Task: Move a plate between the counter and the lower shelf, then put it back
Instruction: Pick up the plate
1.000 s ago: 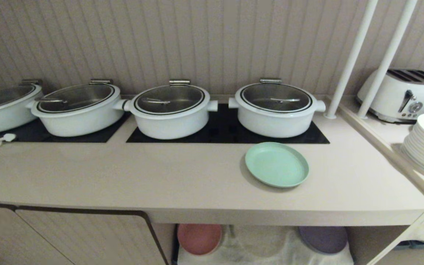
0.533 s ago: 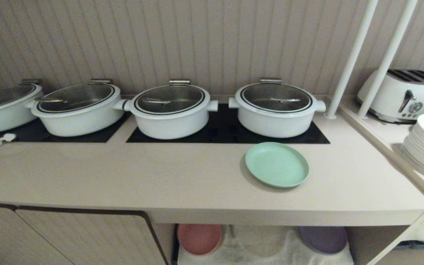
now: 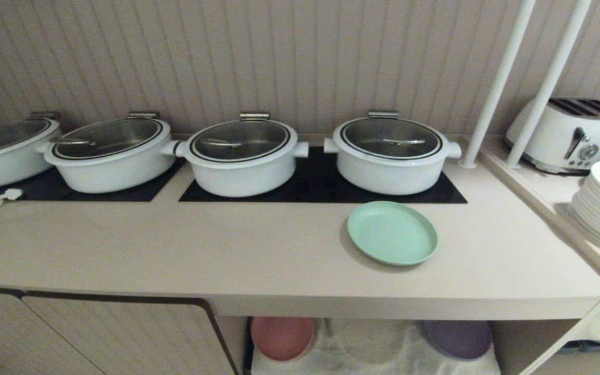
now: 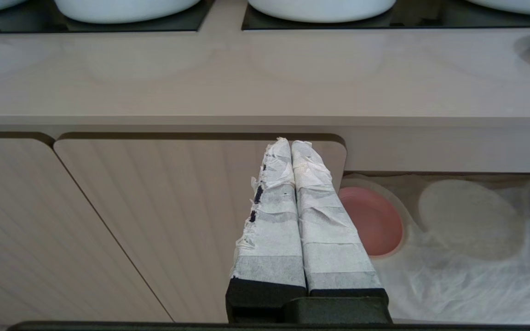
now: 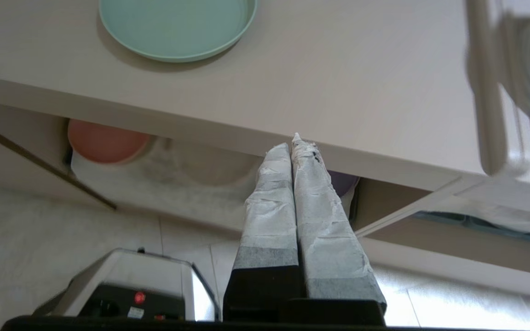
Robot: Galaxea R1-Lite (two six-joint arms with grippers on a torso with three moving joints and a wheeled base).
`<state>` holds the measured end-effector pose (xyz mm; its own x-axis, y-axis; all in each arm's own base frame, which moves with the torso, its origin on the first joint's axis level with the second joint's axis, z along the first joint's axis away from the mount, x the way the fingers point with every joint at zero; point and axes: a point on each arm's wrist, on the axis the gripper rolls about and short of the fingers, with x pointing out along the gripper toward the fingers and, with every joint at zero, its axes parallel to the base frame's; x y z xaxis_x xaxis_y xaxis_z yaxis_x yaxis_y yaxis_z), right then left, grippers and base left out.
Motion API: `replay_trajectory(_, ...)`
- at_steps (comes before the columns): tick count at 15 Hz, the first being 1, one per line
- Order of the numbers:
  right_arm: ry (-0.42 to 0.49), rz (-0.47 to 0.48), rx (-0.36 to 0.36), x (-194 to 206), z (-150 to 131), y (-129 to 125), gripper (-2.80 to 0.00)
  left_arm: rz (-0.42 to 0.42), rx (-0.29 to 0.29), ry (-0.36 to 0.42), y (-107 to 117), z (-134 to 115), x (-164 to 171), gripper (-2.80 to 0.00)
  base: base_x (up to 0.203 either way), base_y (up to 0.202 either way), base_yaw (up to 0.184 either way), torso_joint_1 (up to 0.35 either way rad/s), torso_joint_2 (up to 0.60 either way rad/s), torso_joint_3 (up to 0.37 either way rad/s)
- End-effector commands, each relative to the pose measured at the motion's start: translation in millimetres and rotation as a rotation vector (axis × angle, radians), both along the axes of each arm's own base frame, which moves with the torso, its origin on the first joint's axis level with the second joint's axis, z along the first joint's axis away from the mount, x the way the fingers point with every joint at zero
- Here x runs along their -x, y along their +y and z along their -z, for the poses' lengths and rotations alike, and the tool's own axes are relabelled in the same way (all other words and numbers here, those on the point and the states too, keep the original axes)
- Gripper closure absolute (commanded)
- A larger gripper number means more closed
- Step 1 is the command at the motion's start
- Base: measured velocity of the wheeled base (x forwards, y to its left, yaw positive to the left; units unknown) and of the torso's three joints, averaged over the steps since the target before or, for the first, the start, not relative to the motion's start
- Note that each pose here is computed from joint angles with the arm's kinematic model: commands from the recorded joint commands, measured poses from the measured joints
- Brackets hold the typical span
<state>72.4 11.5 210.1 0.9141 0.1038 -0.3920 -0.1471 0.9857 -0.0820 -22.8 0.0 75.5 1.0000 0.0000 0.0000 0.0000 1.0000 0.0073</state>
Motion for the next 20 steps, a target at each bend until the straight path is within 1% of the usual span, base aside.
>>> replay_trajectory(1, 0.128, -0.007, 0.026, -42, 0, 8, 0.00, 0.000, 0.000, -0.001, 0, 0, 0, 0.00, 0.000, 0.000, 0.000, 0.000, 0.00, 0.000)
replay_trajectory(3, 0.151, -0.022, 0.034, -74, -12, 16, 0.00, 0.000, 0.000, 0.000, 0, 0, 0, 0.00, 0.000, 0.000, 0.000, 0.000, 0.00, 0.000)
replay_trajectory(6, 0.150, -0.054, 0.033, -120, -33, 31, 0.00, 0.000, 0.000, 0.000, 0, 0, 0, 0.00, 0.000, 0.000, 0.000, 0.000, 0.00, 0.000)
replay_trajectory(8, 0.174, -0.062, 0.031, -149, -46, 39, 0.00, 0.000, 0.000, 0.000, 0, 0, 0, 0.00, 0.000, 0.000, 0.000, 0.000, 0.00, 0.000)
replay_trajectory(9, 0.214, -0.064, 0.036, -160, -54, 42, 0.00, 0.000, 0.000, 0.000, 0, 0, 0, 0.00, 0.000, 0.000, 0.000, 0.000, 0.00, 0.000)
replay_trajectory(10, 0.292, -0.065, 0.049, -170, -57, 44, 0.00, 0.000, 0.000, 0.000, 0, 0, 0, 0.00, 0.000, 0.000, 0.000, 0.000, 0.00, 0.000)
replay_trajectory(11, 0.391, -0.068, 0.061, -179, -55, 47, 0.00, 0.000, 0.000, 0.000, 0, 0, 0, 0.00, 0.000, 0.000, 0.000, 0.000, 0.00, 0.000)
replay_trajectory(12, 0.483, -0.079, 0.058, -190, -50, 50, 0.00, 0.000, 0.000, 0.000, 0, 0, 0, 0.00, 0.000, 0.000, 0.000, 0.000, 0.00, 0.000)
replay_trajectory(13, 0.538, -0.090, 0.037, -203, -46, 53, 0.00, 0.000, 0.000, 0.000, 0, 0, 0, 0.00, 0.000, 0.000, 0.000, 0.000, 0.00, 0.000)
replay_trajectory(15, 0.623, -0.069, -0.015, -224, -36, 58, 0.00, 0.000, 0.000, -0.002, 0, 0, 0, 0.00, 0.000, 0.000, 0.000, 0.000, 0.00, 0.000)
replay_trajectory(17, 0.731, -0.037, -0.051, -241, -22, 62, 0.00, 0.000, 0.000, 0.000, 0, 0, 0, 0.00, 0.000, 0.000, 0.000, 0.000, 0.00, 0.000)
replay_trajectory(18, 0.773, -0.036, -0.072, -251, -16, 65, 0.00, 0.000, 0.000, -0.002, 0, 0, 0, 0.00, 0.000, 0.000, 0.000, 0.000, 0.00, 0.000)
replay_trajectory(20, 0.802, -0.037, -0.092, -273, -5, 71, 0.00, 0.000, 0.000, 0.000, 0, 0, 0, 0.00, 0.000, 0.000, 0.000, 0.000, 0.00, 0.000)
